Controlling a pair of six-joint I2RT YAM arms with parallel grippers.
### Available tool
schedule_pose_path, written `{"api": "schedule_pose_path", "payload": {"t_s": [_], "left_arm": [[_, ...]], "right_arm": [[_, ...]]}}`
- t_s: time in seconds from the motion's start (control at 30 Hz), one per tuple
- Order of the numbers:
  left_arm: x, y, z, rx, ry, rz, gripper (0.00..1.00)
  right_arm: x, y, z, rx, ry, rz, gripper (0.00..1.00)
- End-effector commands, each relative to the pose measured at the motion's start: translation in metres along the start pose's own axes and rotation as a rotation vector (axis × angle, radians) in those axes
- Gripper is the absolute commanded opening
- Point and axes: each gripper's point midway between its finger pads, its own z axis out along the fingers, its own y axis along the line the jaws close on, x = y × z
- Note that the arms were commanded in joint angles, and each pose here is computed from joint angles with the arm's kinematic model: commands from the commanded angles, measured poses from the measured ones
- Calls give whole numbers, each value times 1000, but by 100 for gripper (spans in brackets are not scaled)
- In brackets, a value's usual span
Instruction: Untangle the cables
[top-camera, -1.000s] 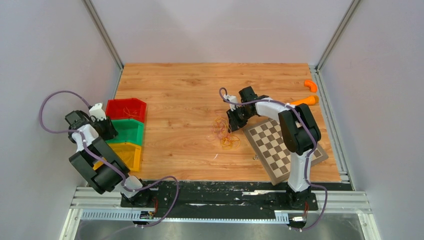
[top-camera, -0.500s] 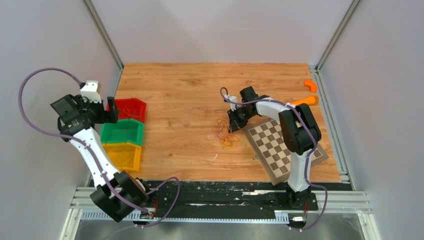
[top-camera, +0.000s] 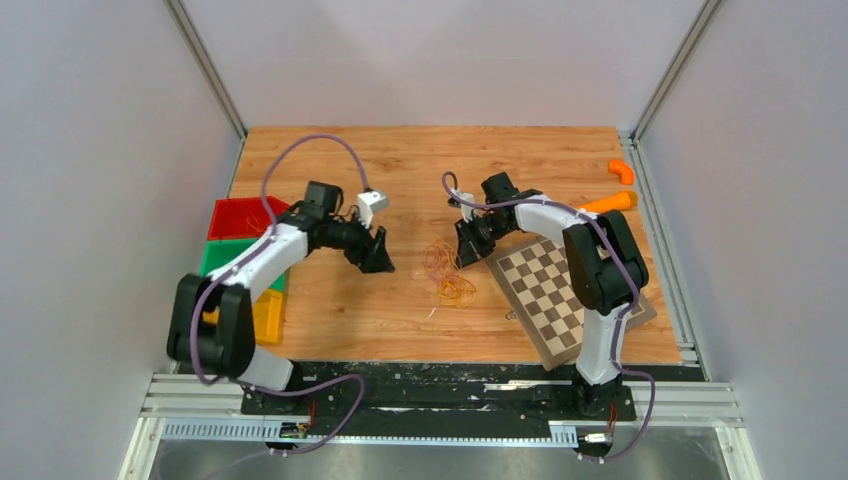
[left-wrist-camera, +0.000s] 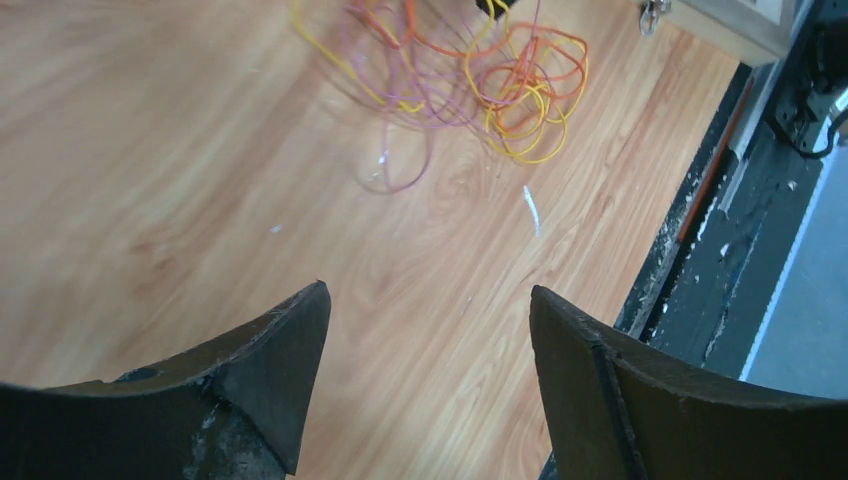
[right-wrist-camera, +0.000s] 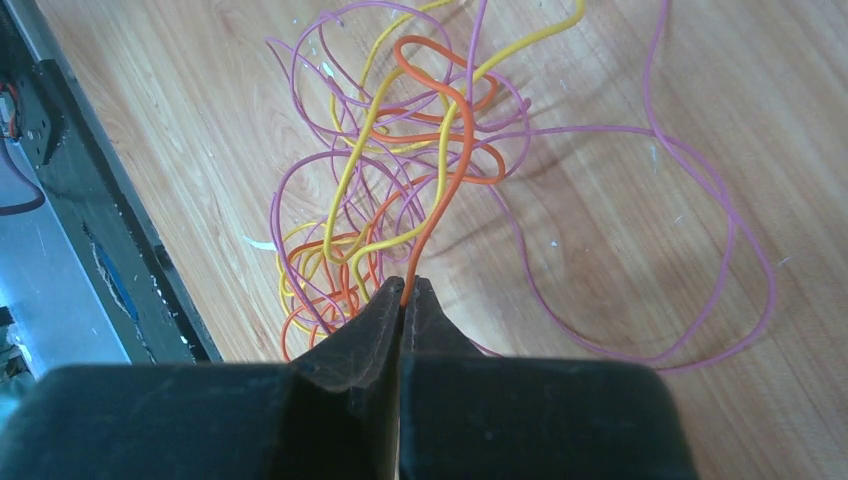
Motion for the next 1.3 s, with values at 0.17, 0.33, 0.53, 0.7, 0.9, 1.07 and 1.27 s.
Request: {"api": "schedule_pose_path", "payload": {"t_s": [0.17,0.33,0.53,0.7,0.9,1.07,1.27], "left_arm": [[7,6,97,133,125,-33,72],[11,18,116,117,139,-50,65],[25,15,138,148,188,-68,57],[29,6,139,160,217,-65,32],[2,-18,83,135,170,-9,0],[-61,-48,6,152,4,-28,0],[-125,-64,-74,15,-210,60,0]], "right_arm": [[-8,6,-2,-25,-26,-15,0],[-4,0,2,-10,-13,-7,0],[2,-7,7,11,0,11,0],[1,-20,4,85,6,11,0],[7,-38,0,167,19,31,0],[12,-45,0,201,33,33,2],[14,-54,-4,256,45,19,2]]}}
